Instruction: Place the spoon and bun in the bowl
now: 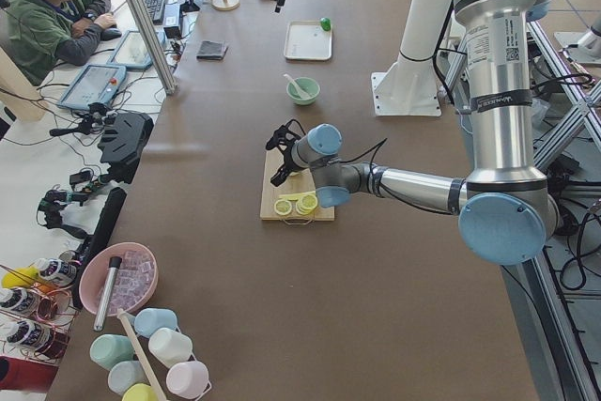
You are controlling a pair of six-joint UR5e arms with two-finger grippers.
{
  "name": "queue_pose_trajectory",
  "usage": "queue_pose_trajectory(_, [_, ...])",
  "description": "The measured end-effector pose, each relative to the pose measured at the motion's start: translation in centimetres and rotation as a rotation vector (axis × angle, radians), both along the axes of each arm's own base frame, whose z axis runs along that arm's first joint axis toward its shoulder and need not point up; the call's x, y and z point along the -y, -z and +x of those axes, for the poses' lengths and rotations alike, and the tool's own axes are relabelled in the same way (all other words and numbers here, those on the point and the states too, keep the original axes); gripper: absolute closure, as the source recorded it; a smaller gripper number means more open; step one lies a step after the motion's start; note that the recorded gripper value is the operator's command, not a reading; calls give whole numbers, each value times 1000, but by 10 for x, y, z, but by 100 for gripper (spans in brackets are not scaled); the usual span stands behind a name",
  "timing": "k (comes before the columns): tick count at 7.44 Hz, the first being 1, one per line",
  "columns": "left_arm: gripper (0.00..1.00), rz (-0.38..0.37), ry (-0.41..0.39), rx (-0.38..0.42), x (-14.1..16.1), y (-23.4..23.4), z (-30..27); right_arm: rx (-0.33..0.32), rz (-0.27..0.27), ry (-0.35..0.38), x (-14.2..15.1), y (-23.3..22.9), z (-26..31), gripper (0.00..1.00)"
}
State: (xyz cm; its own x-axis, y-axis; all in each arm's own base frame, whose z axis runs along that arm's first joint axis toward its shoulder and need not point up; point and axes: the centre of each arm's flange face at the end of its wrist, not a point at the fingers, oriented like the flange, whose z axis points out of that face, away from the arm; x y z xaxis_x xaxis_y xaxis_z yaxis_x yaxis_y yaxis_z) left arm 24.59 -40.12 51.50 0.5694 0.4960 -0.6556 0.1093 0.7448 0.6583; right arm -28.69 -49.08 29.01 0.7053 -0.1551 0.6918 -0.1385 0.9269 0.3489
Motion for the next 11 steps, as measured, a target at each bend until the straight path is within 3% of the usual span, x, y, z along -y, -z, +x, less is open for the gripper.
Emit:
queue_pose_trajectory(3, [5,19,-12,2,-9,7,57,-10,47,56,0,-38,31,1])
queue_pose_trajectory(6, [42,28,-8,12,-16,3,89,-12,47,56,0,-42,34,1])
queue_pose_trajectory(8, [78,21,-7,17,-17,-2,92,-11,45,54,0,-42,33,1])
queue_pose_trajectory(11, [79,32,-2,-67,-10,37,103,-11,45,53,-1,-42,33,1])
